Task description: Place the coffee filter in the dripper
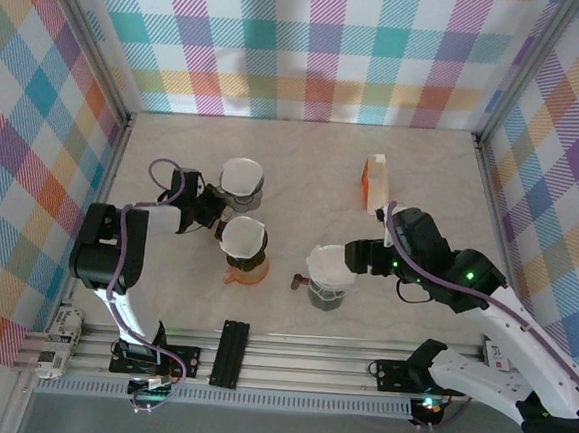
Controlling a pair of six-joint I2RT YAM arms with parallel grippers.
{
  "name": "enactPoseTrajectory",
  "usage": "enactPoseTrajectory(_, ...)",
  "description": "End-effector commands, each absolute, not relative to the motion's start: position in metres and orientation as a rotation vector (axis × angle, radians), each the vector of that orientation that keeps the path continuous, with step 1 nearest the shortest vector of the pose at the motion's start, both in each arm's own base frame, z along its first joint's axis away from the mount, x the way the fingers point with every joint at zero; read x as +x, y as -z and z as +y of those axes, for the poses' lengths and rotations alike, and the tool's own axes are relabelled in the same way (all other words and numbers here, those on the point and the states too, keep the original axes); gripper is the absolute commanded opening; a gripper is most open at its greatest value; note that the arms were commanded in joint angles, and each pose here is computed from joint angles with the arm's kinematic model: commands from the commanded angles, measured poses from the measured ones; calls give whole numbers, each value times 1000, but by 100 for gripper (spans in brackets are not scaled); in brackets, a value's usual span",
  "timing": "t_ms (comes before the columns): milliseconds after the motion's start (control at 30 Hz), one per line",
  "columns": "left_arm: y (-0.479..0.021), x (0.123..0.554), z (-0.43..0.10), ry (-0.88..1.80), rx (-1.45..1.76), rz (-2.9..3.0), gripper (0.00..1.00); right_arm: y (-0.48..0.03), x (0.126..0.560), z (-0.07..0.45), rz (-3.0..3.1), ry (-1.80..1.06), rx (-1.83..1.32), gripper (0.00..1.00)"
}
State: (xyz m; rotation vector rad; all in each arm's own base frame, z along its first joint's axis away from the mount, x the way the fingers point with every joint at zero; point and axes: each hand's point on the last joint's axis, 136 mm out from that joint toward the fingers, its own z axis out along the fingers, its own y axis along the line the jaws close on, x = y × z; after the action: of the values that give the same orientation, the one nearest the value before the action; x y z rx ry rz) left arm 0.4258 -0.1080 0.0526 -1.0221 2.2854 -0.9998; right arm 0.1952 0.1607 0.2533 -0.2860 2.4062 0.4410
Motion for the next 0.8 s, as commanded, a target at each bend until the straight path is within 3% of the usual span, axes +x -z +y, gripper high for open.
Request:
enactPoseTrajectory(0, -64, 437, -131, 1089, -953, 2271, 0, -258, 196, 156, 2388, -440, -251, 86)
enactPoseTrajectory(300, -62, 437, -169, 1149, -887, 2328, 0, -256, 196, 156, 2395, -451, -222, 86)
enactPoseTrajectory(700, -86, 441, -120, 953, -927, 2288, 0, -251, 195, 144, 2371, -430, -151, 86)
enactPoseTrajectory(767, -102, 439, -113, 883, -869, 2290, 5, -254, 195, 140, 2348, -426, -131, 86)
